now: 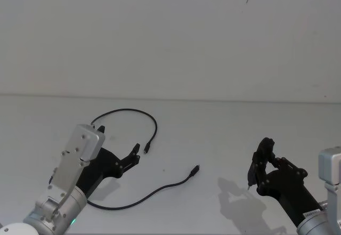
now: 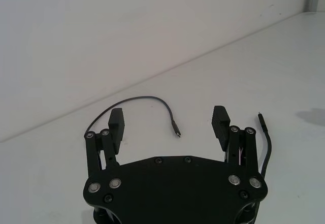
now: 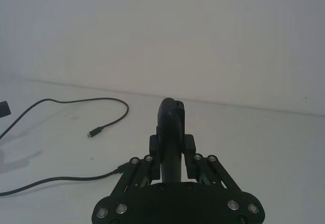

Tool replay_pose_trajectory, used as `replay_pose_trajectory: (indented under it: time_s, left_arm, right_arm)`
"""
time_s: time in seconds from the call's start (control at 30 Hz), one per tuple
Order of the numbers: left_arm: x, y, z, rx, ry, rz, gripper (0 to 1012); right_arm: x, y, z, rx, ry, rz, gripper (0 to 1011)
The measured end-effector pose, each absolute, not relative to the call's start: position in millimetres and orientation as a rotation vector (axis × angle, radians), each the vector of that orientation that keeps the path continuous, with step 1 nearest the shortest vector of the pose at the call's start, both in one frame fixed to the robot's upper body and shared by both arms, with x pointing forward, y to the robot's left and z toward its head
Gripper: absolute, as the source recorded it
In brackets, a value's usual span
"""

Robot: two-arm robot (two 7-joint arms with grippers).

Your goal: Pick up the data cable with the one hand.

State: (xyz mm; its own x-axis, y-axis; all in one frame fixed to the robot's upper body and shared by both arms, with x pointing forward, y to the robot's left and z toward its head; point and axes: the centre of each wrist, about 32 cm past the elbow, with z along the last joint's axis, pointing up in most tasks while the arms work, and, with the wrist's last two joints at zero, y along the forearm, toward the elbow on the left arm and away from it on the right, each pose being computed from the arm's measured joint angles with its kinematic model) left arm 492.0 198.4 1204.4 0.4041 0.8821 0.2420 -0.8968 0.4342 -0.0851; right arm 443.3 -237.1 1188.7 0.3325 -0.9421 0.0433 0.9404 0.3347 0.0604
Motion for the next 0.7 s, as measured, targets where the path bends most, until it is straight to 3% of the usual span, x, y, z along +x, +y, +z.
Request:
replay_pose_trajectory:
  time_s: [0.7]
  left_arm:
    - [495.4, 197.9, 1206.2, 0.066, -0.281, 1.096, 1001]
  right_arm:
    - [443.3, -237.1, 1188.7, 0.026, -0.075, -1.229, 269]
